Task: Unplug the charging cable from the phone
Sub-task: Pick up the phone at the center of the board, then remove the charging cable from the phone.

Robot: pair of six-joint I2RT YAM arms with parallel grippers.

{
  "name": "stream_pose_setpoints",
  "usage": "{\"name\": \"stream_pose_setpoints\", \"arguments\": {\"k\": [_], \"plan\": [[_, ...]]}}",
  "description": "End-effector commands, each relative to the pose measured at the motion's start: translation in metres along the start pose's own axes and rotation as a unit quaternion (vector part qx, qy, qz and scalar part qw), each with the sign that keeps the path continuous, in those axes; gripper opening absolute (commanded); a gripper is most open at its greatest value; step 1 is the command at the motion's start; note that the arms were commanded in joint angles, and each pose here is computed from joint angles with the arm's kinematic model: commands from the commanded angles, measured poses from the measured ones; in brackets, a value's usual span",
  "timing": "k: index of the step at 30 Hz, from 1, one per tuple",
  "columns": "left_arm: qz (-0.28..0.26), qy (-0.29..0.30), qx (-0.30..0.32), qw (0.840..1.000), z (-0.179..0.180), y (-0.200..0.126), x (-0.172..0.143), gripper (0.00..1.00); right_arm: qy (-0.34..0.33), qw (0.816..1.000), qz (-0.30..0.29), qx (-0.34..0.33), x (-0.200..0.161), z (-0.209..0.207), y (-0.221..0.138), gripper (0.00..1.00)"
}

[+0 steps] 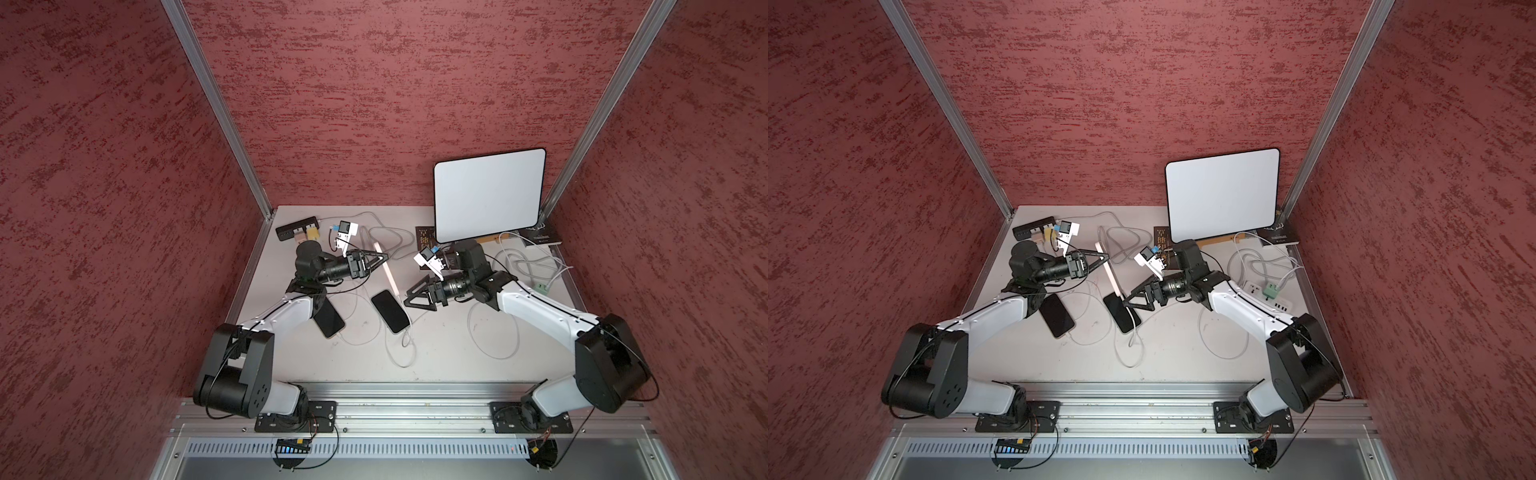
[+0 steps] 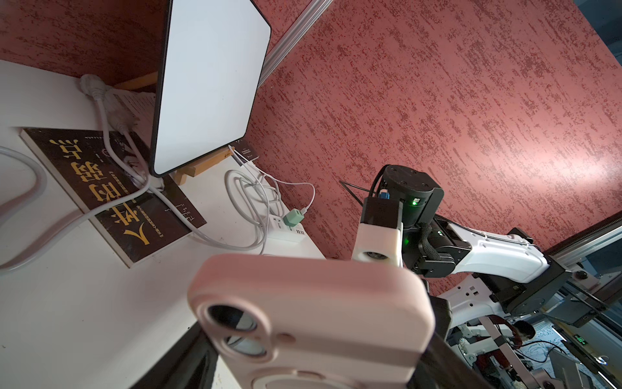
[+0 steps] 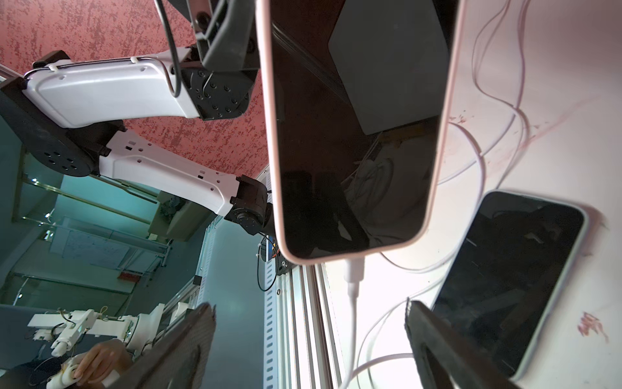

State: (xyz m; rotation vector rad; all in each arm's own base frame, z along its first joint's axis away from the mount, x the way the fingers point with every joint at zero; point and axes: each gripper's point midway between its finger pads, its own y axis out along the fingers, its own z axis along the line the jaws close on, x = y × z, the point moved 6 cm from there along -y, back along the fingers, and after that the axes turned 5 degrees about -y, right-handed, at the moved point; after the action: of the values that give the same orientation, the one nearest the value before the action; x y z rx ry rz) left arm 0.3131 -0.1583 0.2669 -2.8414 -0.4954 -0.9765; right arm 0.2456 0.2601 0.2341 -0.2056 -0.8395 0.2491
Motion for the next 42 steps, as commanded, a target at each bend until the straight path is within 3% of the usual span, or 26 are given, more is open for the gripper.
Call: {"name": "stream_pose_setpoints", "arguments": {"k": [1, 14, 33, 42], "plan": [[-0.017, 0.024, -0.012, 0.999, -0.007, -0.004, 0.009, 0.02, -0.008, 1.0, 0.012, -0.013, -0.002, 0.002, 0.002, 0.89], [-0.025, 0.017, -0.014, 0.999, -0.004, -0.007, 0.012, 0.02, -0.011, 0.999, 0.038, -0.028, -0.015, -0.013, 0.029, 0.68], [-0.024, 0.015, -0.013, 1.0, -0.004, -0.008, 0.011, 0.02, -0.012, 0.998, 0.042, -0.034, -0.019, -0.024, 0.037, 0.05], [-0.023, 0.013, -0.012, 1.0, -0.004, -0.008, 0.012, 0.02, -0.02, 0.998, 0.048, -0.038, -0.024, -0.024, 0.036, 0.0]]}}
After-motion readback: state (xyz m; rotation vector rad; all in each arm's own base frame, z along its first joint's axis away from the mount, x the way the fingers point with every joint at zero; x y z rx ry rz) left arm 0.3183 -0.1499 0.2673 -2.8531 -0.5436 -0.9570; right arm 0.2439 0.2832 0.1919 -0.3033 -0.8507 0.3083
